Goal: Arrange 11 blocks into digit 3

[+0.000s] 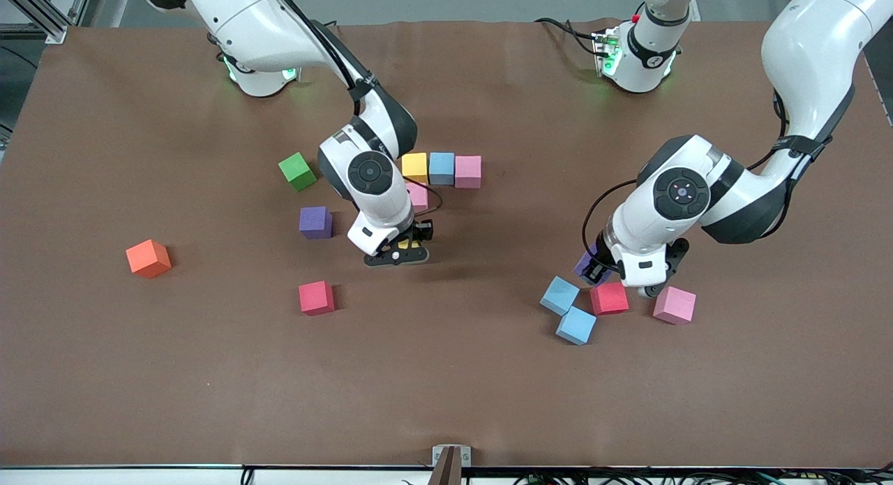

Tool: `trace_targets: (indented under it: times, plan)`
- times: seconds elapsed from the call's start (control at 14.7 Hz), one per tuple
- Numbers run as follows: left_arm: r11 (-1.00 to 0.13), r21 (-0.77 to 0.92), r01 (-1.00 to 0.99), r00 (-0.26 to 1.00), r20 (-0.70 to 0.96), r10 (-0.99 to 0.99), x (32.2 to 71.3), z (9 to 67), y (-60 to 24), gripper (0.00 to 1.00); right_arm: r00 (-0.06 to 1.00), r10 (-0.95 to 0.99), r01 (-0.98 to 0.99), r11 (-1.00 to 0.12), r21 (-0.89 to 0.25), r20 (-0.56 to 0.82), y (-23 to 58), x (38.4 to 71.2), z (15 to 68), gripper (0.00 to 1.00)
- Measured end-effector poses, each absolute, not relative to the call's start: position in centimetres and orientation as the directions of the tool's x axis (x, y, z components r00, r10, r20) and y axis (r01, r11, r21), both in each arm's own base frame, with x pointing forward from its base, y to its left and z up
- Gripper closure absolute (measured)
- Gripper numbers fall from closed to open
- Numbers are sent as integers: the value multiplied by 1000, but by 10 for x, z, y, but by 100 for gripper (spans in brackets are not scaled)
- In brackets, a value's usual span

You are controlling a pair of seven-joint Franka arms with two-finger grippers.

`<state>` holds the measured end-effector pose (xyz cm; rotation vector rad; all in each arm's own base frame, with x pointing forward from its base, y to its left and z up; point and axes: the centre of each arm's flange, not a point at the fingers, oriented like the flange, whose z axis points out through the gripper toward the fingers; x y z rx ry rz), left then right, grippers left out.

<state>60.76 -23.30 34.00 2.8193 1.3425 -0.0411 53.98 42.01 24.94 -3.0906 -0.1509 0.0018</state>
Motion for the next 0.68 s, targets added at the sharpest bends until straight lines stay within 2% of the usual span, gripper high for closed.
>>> trace_targets:
  times: [0.34,0.68]
  plan:
    - [-633,6,774,632,-32,774,607,340,-235,42,995,99,99,-994,-46,-6,417,527,221,41]
    - [-632,7,775,632,-32,774,607,340,-235,42,996,88,87,-995,-40,-16,425,515,214,41]
